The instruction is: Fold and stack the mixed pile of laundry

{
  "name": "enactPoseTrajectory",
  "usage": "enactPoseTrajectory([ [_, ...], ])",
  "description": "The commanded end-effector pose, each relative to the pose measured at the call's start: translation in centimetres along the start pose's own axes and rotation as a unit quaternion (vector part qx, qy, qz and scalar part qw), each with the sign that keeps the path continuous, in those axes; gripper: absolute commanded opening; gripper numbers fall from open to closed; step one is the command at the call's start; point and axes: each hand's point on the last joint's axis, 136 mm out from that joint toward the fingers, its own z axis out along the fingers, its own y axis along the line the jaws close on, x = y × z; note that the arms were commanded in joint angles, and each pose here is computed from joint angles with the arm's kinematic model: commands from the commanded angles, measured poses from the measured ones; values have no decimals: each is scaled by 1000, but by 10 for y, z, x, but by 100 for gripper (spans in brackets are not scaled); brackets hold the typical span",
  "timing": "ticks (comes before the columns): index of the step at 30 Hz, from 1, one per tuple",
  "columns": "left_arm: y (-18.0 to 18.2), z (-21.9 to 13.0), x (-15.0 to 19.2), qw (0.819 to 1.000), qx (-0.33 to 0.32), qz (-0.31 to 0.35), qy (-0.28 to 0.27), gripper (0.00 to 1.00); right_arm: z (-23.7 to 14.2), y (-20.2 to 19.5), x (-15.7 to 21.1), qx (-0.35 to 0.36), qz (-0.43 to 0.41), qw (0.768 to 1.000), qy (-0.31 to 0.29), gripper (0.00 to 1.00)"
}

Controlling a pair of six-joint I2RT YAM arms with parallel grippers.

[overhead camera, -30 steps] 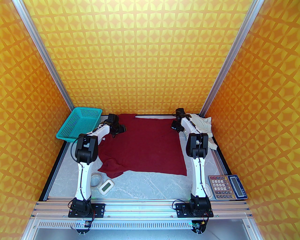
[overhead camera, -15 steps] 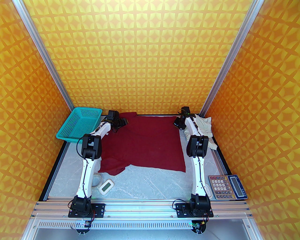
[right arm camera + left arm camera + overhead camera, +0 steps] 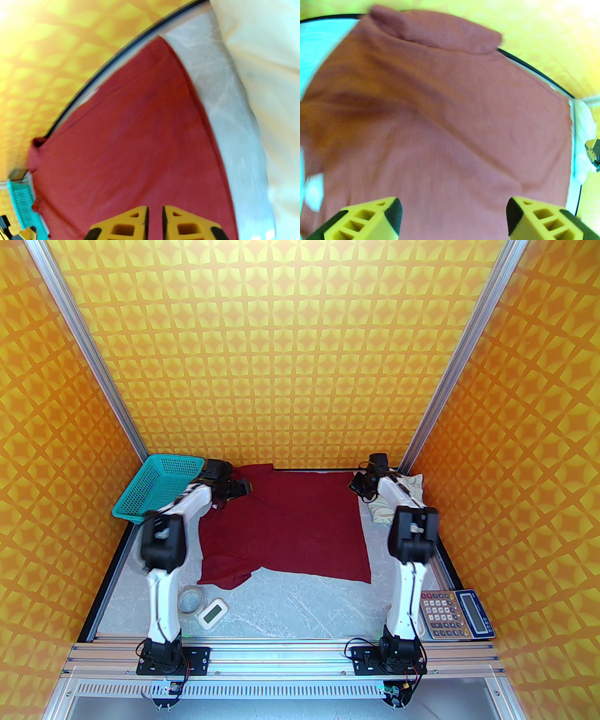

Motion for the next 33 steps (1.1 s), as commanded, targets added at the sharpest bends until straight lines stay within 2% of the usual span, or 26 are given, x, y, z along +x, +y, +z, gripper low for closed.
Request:
enactPoseTrajectory([
  [1,38,-37,52,996,-78,-7,32,78,-34,5,25,-31,9,999,-14,19],
  [5,81,-82,121,987,-132,-47,73,82,-72,-26,91,-1,6,1000,14,24],
  [8,107,-104,159,981,-154,-82,90,85,-97,-58,137,43,0,998,42,29],
  [11,119,-107,189,974,-165,-101,115,85,-114,-81,180,59,11,996,69,31],
  [14,121,-106,203,974,-158,-116,117,85,-128,-102,212,85,13,992,90,36],
  [17,116,-96,212,976,-129,-123,125,86,-139,-119,230,110,13,989,102,44],
  [20,108,-86,221,976,-106,-128,139,82,-142,-131,246,111,43,986,120,47],
  [33,98,-90,244,975,-86,-128,160,52,-143,-157,276,121,143,974,130,52],
])
